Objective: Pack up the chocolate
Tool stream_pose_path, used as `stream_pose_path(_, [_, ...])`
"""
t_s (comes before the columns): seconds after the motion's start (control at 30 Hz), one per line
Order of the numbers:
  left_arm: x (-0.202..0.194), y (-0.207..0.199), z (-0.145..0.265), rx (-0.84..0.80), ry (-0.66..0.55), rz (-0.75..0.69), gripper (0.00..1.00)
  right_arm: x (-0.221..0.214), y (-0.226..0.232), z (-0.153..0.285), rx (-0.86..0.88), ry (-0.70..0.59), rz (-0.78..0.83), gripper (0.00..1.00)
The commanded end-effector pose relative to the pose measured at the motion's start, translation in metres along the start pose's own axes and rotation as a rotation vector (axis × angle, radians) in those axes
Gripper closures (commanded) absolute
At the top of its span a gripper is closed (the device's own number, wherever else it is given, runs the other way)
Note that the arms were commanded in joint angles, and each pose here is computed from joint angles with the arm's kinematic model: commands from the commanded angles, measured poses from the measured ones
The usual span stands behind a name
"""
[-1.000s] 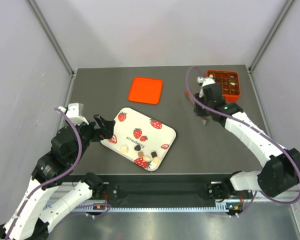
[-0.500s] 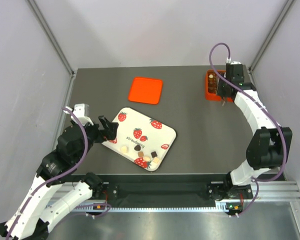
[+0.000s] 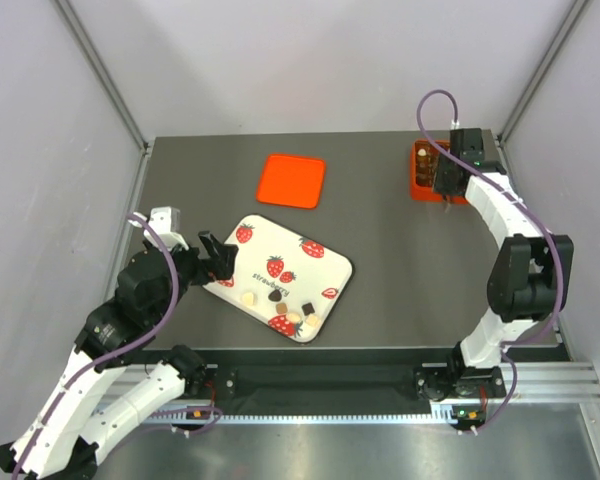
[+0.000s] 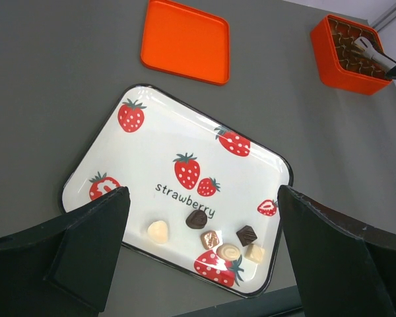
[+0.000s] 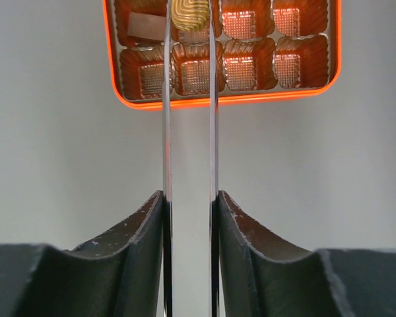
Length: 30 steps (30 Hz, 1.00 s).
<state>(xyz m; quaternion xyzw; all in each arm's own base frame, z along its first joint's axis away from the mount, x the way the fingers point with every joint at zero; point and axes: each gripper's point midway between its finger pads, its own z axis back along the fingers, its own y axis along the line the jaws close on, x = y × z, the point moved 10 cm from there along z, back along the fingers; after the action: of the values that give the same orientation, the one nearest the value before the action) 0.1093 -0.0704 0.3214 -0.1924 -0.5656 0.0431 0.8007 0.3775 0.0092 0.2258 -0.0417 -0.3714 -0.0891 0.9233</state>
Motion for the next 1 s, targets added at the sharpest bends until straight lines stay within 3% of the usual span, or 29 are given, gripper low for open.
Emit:
stream_pose_path(0.0, [0.005,-0.004,-0.006,-0.007,-0.031,0.009,0.02,0.023,-0.005,0.0,-0.017,-0.094,-0.008,0.66])
stream_pose_path(0.6, [0.006,-0.005,-0.006,-0.014,-0.029,0.013,0.02,0.028,-0.008,0.006,-0.027,-0.11,-0.003,0.57])
stream_pose_path(0.83, [0.007,-0.005,-0.004,-0.016,-0.035,0.019,0.02,0.026,0.004,0.051,0.071,-0.14,-0.018,0.57])
stream_pose_path(0.97, [0.006,-0.006,-0.004,-0.023,-0.032,0.024,0.02,0.005,0.033,0.078,0.166,-0.142,0.056,0.57])
